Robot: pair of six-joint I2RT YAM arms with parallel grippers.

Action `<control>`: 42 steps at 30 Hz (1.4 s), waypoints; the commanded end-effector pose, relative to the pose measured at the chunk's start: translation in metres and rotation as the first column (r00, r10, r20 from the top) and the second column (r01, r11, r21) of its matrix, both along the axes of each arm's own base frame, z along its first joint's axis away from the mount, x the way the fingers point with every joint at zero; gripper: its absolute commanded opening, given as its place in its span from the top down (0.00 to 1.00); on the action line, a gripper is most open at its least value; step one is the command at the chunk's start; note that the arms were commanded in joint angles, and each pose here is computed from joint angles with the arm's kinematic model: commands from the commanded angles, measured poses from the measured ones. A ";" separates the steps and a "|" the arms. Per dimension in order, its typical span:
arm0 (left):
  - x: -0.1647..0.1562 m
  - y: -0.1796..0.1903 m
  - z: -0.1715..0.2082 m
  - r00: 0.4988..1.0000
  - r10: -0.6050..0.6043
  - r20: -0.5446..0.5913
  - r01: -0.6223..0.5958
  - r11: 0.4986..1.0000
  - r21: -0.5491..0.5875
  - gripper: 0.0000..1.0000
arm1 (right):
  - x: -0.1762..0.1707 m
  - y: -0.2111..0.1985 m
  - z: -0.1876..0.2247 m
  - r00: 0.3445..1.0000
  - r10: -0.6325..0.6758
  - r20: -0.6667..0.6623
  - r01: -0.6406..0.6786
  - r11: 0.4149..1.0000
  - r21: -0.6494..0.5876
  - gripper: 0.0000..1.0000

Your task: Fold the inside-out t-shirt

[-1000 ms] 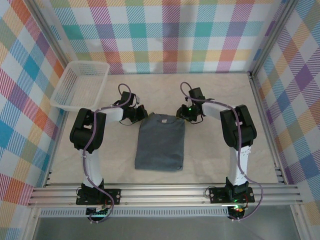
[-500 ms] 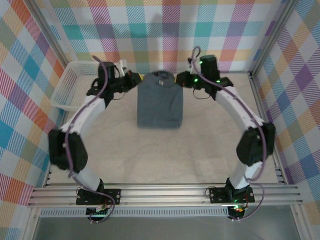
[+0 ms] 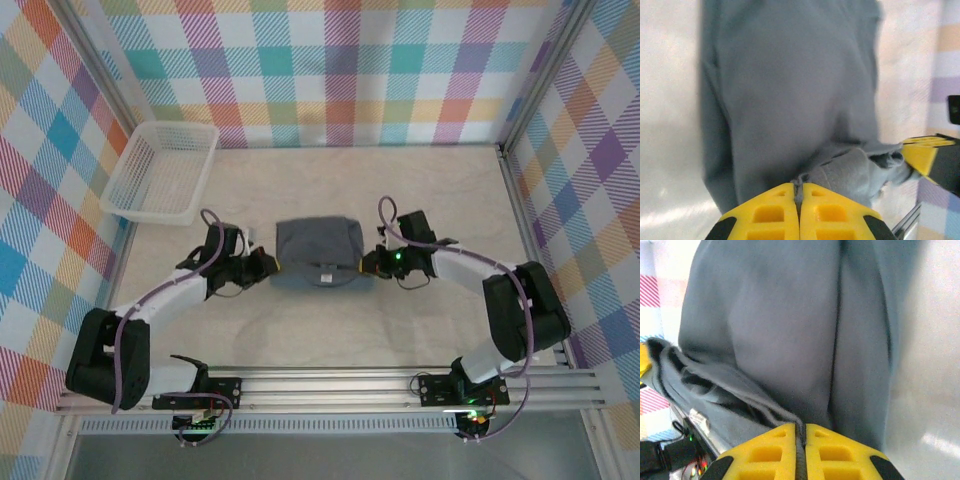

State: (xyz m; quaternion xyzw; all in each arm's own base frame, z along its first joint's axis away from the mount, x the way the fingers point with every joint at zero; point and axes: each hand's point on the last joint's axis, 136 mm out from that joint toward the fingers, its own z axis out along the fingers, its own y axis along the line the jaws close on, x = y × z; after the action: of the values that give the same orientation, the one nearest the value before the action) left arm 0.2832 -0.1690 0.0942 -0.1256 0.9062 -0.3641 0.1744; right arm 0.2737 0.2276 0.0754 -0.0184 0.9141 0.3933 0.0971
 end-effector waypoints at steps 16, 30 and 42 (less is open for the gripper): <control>0.090 0.005 0.013 0.965 -0.012 0.262 -0.039 0.981 0.191 1.00 | 0.085 0.003 0.016 0.968 -0.097 0.231 0.137 0.977 -0.162 1.00; 0.071 0.034 0.036 0.967 0.057 0.247 -0.129 0.950 0.286 0.32 | 0.060 -0.026 0.061 0.939 -0.164 0.301 0.246 0.934 -0.258 0.35; 0.021 0.035 0.005 0.991 0.068 0.114 -0.096 0.961 0.259 0.19 | 0.021 0.043 -0.008 0.990 0.003 0.141 0.053 0.917 -0.396 0.39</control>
State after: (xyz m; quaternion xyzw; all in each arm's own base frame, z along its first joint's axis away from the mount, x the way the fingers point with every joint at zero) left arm 0.3175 -0.1316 0.1172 -0.1141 0.9183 -0.2434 0.2906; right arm 0.2891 0.2739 0.0590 -0.0565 0.9615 0.2120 0.1656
